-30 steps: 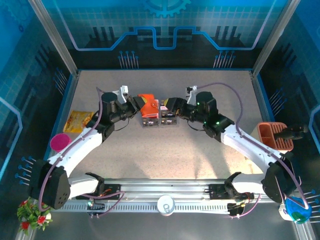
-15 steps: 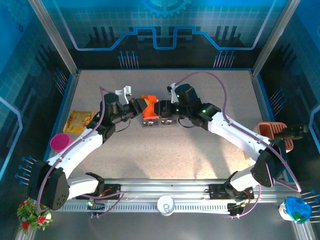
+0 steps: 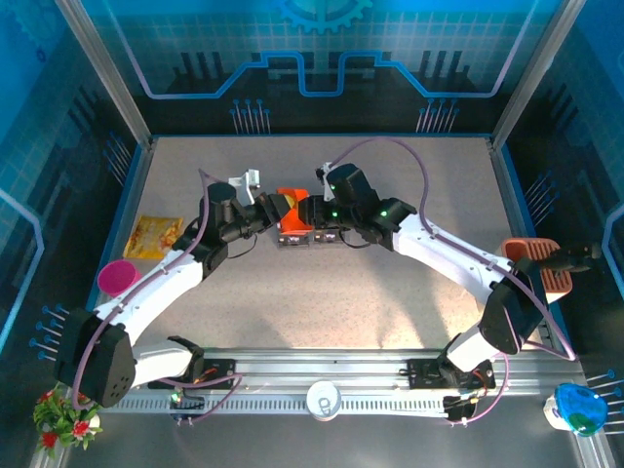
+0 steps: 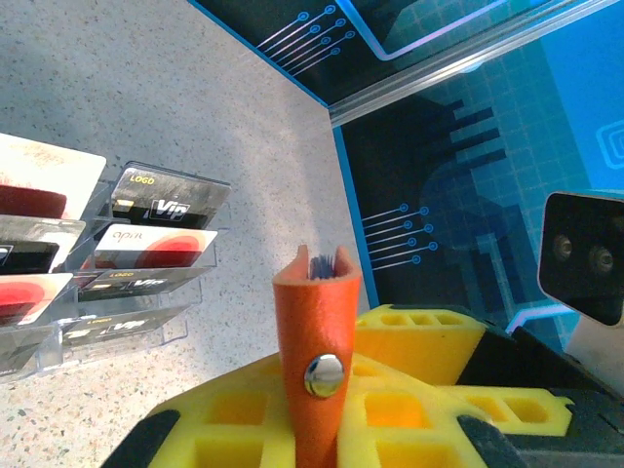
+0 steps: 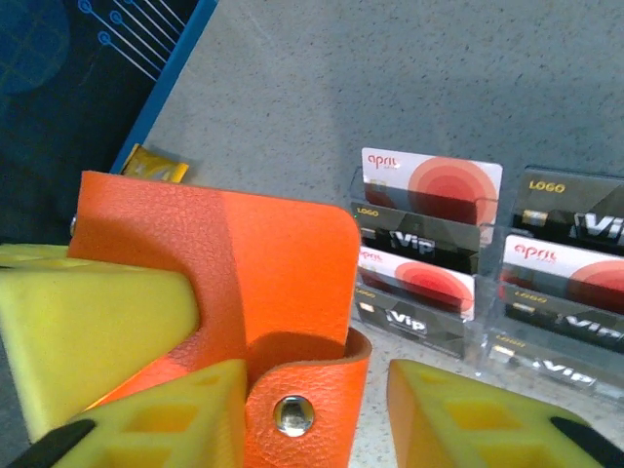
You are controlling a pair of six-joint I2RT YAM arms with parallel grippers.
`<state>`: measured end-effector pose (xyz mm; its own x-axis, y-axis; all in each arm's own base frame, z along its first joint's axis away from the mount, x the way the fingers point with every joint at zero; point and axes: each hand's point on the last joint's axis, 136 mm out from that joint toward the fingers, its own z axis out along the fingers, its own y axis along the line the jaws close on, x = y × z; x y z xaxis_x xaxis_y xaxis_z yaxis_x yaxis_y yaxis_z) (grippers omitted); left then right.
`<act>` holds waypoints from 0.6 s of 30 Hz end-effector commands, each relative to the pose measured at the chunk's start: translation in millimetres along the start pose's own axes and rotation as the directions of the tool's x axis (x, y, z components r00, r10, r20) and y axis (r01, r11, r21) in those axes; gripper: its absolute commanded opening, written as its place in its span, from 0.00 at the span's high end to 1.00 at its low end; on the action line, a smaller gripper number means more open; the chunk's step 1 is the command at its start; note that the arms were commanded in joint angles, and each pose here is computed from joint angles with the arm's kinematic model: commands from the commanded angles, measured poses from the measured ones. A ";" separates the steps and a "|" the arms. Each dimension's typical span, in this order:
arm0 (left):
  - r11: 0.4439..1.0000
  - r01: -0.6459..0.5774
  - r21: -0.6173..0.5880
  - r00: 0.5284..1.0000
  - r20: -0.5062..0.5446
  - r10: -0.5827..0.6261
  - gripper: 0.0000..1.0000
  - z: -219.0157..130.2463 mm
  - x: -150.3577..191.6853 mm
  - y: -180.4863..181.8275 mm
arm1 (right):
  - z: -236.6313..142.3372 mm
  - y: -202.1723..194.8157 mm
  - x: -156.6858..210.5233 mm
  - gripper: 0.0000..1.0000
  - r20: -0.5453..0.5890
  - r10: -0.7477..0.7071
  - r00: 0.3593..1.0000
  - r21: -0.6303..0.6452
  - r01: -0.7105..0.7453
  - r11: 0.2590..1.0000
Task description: Put the credit cards into the card holder
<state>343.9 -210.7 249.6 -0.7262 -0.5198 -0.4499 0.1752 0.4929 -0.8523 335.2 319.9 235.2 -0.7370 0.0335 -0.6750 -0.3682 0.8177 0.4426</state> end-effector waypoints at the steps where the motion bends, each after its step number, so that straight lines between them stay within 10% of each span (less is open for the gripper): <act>1: 0.999 -0.025 0.045 1.000 0.017 0.024 1.00 -3.9 -3.9 -17.1 | 4.2 -28.2 17.1 0.66 -0.024 -0.003 1.000 0.132 0.006 0.991; 10: 0.999 -0.024 0.041 0.999 0.024 0.023 1.00 -5.4 -3.2 -18.9 | 12.5 -36.1 47.2 1.00 -0.077 0.049 0.996 0.116 -0.040 0.992; 18: 0.999 -0.002 0.050 1.000 0.028 0.000 1.00 -5.9 -1.3 -19.5 | 10.0 -96.8 83.5 1.00 -0.102 0.129 0.986 0.230 -0.102 0.968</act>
<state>333.2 -215.5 227.1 -0.7642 -0.5022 -0.4047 0.1088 0.5180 -0.8484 317.4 304.4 192.5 -0.7607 0.0734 -0.6450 -0.3193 0.8228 0.4702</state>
